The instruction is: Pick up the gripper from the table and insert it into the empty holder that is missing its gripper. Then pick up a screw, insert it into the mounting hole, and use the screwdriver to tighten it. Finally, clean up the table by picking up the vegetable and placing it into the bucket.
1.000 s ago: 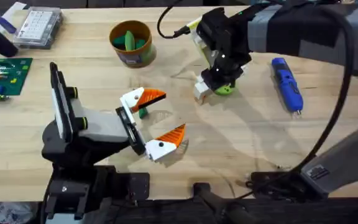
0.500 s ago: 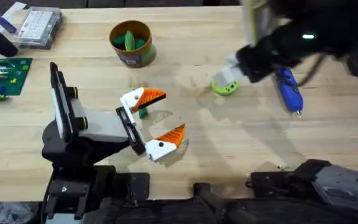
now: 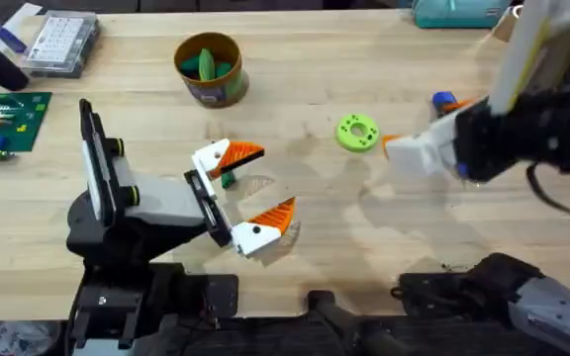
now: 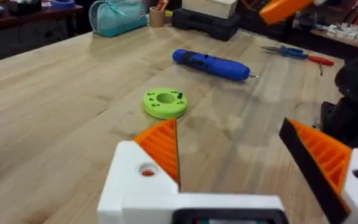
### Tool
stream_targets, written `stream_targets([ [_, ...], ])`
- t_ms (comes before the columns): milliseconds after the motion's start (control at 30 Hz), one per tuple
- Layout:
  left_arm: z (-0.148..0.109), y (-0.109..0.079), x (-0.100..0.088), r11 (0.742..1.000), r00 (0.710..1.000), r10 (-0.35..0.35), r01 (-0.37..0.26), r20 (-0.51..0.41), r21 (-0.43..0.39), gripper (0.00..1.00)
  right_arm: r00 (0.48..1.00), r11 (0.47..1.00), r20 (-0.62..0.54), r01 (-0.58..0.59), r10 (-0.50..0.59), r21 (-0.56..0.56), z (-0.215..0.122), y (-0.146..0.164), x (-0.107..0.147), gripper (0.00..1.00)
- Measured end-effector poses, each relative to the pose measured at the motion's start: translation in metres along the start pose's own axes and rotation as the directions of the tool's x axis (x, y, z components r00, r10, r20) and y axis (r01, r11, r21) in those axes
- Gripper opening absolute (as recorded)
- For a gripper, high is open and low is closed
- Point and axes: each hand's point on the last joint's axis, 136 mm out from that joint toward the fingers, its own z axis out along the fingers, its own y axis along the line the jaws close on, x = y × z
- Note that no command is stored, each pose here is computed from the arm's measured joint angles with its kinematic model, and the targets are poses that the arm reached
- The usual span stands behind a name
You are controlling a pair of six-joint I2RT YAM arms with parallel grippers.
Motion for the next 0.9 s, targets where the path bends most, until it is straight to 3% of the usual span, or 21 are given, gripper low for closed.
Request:
stream_targets([
  [233,0.000,0.000,0.000,1.000,1.000,0.000,0.000,0.000,0.000,0.986,0.992,0.999,-0.122,0.010,-0.015,-0.046,0.029,0.005,0.044,0.995],
  [467,0.000,0.000,0.000,1.000,1.000,0.000,0.000,0.000,0.000,0.986,0.990,0.994,-0.105,0.085,-0.092,-0.067,0.068,0.009,0.024,0.995],
  [700,0.000,0.000,0.000,1.000,1.000,0.000,0.000,0.000,0.000,0.986,0.962,0.991,-0.243,0.111,-0.127,-0.076,0.112,0.009,0.036,0.995],
  [900,0.000,0.000,0.000,1.000,1.000,0.000,0.000,0.000,0.000,0.986,0.952,0.990,-0.276,0.120,-0.135,-0.071,0.143,0.006,0.034,0.996],
])
